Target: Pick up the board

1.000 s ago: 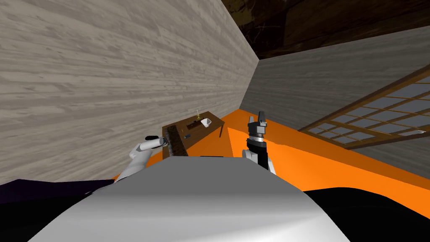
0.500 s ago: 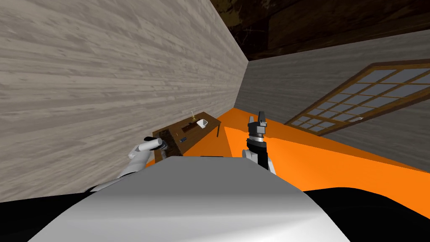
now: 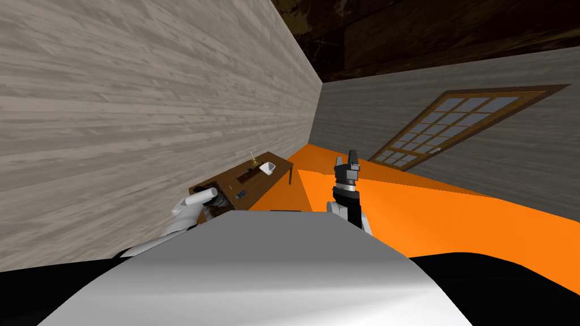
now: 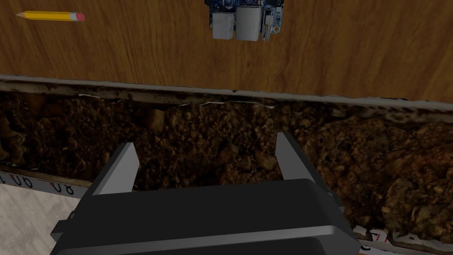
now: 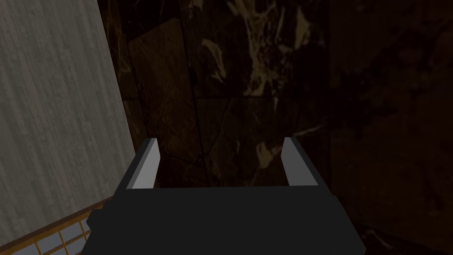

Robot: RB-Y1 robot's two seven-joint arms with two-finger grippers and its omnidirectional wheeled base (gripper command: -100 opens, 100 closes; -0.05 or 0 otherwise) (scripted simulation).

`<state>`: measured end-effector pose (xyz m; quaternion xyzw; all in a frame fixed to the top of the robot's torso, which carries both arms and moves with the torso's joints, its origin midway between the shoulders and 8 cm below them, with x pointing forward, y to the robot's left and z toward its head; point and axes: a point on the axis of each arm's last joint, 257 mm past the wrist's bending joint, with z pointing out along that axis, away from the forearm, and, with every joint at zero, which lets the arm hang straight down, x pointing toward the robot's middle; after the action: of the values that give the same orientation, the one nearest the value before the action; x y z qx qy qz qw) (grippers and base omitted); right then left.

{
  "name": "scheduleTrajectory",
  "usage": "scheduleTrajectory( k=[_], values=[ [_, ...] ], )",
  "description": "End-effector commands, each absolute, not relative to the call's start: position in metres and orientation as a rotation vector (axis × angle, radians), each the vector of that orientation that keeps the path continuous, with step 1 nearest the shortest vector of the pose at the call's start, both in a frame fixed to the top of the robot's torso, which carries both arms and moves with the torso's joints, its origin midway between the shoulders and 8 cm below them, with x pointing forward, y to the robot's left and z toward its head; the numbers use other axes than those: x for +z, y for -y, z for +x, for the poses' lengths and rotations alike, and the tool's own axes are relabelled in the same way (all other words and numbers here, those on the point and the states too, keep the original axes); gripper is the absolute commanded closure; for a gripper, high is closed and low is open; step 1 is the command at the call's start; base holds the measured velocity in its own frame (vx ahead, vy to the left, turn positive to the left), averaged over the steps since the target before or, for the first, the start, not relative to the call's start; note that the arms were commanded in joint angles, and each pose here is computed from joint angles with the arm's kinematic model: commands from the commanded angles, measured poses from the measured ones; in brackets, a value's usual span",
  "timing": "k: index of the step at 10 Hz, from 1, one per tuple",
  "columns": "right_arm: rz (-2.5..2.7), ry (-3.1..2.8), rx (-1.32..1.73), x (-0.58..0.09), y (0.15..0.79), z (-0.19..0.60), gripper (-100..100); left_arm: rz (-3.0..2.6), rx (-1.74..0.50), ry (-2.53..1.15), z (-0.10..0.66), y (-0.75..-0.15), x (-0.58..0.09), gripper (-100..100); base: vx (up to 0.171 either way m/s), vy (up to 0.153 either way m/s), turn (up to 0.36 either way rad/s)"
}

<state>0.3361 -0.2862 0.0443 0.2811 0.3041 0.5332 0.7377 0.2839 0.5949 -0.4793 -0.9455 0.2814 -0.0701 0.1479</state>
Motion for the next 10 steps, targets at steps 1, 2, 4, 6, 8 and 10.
scheduleTrajectory(
  k=[1,2,4,6,8,10],
  values=[
    [0.617,-0.668,1.171,0.044,0.286,0.336,0,-2.736,-0.190,-0.803,0.279,-0.594,-0.485,-100,0.013,0.013,-0.010],
    [0.617,-0.668,1.171,0.044,0.286,0.336,0,-2.797,-0.165,-0.774,0.268,-0.587,-0.492,-100,0.024,0.019,-0.198],
    [0.617,-0.668,1.171,0.044,0.286,0.336,0,-2.849,-0.146,-0.749,0.260,-0.581,-0.498,-100,0.030,0.030,-0.241],
    [0.617,-0.668,1.171,0.044,0.286,0.336,0,-2.910,-0.114,-0.719,0.247,-0.572,-0.507,-100,0.034,0.036,-0.165],
    [0.617,-0.668,1.171,0.044,0.286,0.336,0,-2.997,-0.075,-0.676,0.230,-0.558,-0.517,-100,0.051,0.053,-0.304],
    [0.617,-0.668,1.171,0.044,0.286,0.336,0,-3.031,-0.060,-0.660,0.224,-0.551,-0.521,-100,0.032,0.045,-0.108]
  ],
)
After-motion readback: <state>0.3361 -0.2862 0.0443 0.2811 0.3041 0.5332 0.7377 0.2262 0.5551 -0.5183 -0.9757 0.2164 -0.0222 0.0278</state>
